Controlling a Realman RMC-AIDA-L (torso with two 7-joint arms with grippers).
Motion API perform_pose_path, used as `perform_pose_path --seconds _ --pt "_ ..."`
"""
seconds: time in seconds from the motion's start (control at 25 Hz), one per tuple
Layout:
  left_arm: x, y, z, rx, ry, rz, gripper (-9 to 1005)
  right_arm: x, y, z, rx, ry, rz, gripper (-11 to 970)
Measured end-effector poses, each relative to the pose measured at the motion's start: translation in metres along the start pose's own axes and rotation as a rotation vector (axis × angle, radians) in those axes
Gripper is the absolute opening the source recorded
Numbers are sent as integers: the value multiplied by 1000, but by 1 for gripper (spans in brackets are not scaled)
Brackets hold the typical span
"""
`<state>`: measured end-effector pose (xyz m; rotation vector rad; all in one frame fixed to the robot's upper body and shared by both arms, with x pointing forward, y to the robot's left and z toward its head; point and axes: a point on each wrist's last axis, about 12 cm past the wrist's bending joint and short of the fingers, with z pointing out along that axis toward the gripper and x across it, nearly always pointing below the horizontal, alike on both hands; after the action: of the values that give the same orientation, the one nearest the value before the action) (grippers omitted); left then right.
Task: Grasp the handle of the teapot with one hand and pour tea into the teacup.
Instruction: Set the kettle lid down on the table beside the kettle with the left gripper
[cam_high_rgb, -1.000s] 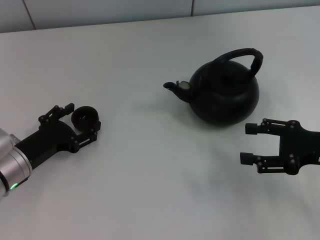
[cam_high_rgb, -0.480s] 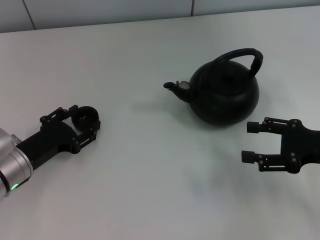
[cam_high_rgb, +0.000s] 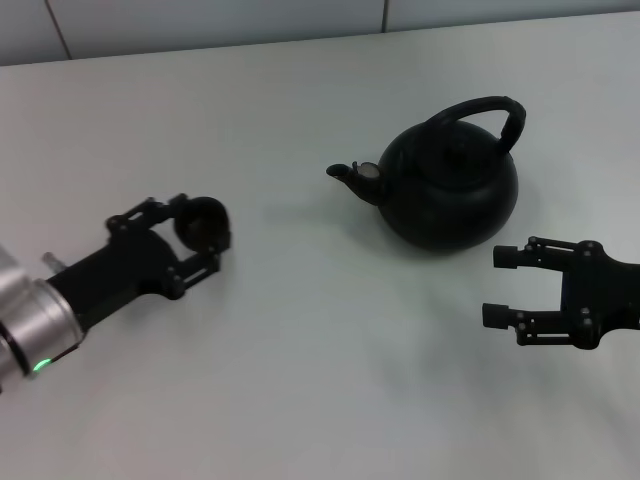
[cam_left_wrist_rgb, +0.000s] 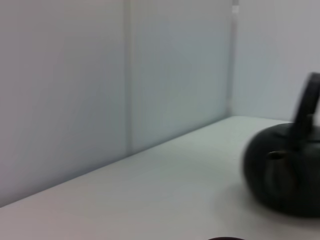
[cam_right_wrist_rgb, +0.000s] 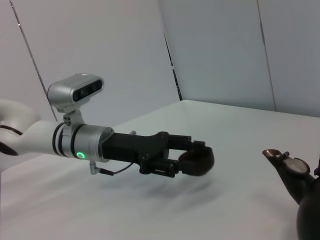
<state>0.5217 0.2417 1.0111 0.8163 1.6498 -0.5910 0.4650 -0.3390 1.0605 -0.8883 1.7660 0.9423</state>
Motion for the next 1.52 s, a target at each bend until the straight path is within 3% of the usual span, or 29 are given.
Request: perform_pose_path --seconds 0.24,0.68,1.52 --pt "-11 -9 22 104 0 23 686 1 1 0 0 -2 5 809" --pt "-16 -22 50 137 44 58 691 3 2 1 0 -4 10 809" --pt "-7 -31 56 94 101 65 702 4 3 0 2 -5 15 810"
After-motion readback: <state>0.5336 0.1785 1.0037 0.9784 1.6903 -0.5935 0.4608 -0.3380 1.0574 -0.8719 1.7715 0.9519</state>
